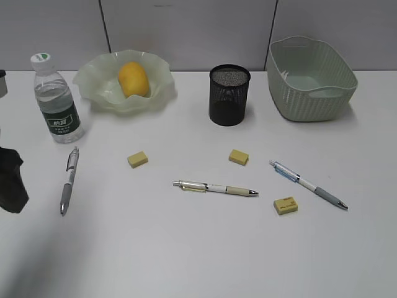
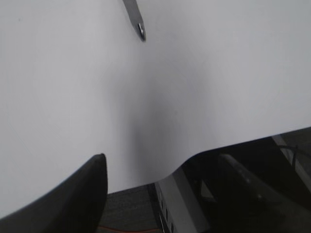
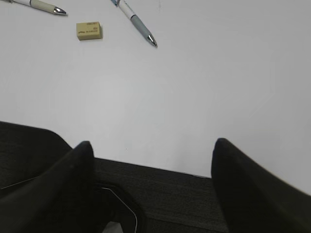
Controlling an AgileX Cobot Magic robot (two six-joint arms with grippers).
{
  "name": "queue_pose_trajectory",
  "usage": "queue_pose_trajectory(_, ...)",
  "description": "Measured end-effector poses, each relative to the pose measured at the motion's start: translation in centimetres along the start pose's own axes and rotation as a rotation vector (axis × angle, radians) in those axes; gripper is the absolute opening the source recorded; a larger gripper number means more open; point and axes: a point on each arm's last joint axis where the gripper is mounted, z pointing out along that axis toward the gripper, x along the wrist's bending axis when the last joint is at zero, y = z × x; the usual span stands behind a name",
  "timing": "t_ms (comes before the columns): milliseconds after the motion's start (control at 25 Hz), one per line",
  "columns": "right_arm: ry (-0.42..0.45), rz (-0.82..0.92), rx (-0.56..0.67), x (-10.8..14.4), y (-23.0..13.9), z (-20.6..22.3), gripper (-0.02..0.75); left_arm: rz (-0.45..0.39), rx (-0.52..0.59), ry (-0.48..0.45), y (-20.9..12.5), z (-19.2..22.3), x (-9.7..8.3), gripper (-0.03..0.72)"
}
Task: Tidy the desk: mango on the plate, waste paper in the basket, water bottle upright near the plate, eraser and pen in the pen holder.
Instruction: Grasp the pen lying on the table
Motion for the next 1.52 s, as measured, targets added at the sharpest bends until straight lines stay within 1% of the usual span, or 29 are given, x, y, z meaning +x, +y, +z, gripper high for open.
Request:
queue_pose_trajectory(160,-0.001,0.000,-0.019,0.0,0.4,-0.2,0.585,0.000,0.018,0.001,-0.2,0.0,0.0,0.501)
queue_pose_trajectory(320,-0.002,0.000,-0.019,-0.1,2.2,-0.5,0.585,0.000,0.017,0.000,-0.2,0.0,0.0,0.497)
queue_pose_trajectory(480,-0.002,0.002,0.026,-0.3,4.8,0.3,0.585,0.001,0.004,-0.002,-0.3,-0.4,0.0,0.481)
queue_pose_trajectory(560,-0.001,0.004,0.074,-0.4,6.1,1.4,0.585,0.005,-0.030,-0.005,-0.7,-1.2,-0.1,0.465)
queue_pose_trajectory(680,0.003,0.008,0.145,-0.5,7.8,3.0,0.585,0.013,-0.104,-0.010,-1.7,-2.8,-0.1,0.445)
queue_pose_trajectory(760,0.005,0.010,0.192,-0.7,8.9,4.3,0.585,0.027,-0.179,-0.005,-3.2,-3.9,0.1,0.440)
queue_pose_trajectory(960,0.009,0.013,0.279,-0.9,11.9,7.3,0.585,0.055,-0.382,0.018,-8.0,-5.2,0.9,0.439)
queue_pose_trajectory(1000,0.010,0.013,0.295,-1.0,12.6,8.1,0.585,0.061,-0.459,0.015,-9.3,-5.8,1.0,0.439)
queue_pose_trajectory(1120,0.014,0.010,0.347,-1.2,14.5,10.3,0.585,0.075,-0.583,0.024,-12.1,-5.9,1.4,0.439)
queue_pose_trajectory(1200,0.022,-0.007,0.383,-1.0,15.7,11.8,0.585,0.080,-0.646,0.024,-13.6,-5.9,1.7,0.439)
queue_pose_trajectory(1360,0.061,-0.087,0.439,0.4,17.5,15.0,0.585,0.088,-0.788,0.013,-15.8,-6.8,1.8,0.438)
queue_pose_trajectory(1440,0.081,-0.131,0.462,1.4,18.1,16.6,0.585,0.090,-0.827,0.010,-16.4,-7.1,1.9,0.436)
queue_pose_trajectory(1520,0.101,-0.177,0.495,2.3,18.4,18.3,0.585,0.090,-0.838,0.008,-16.6,-7.2,1.9,0.436)
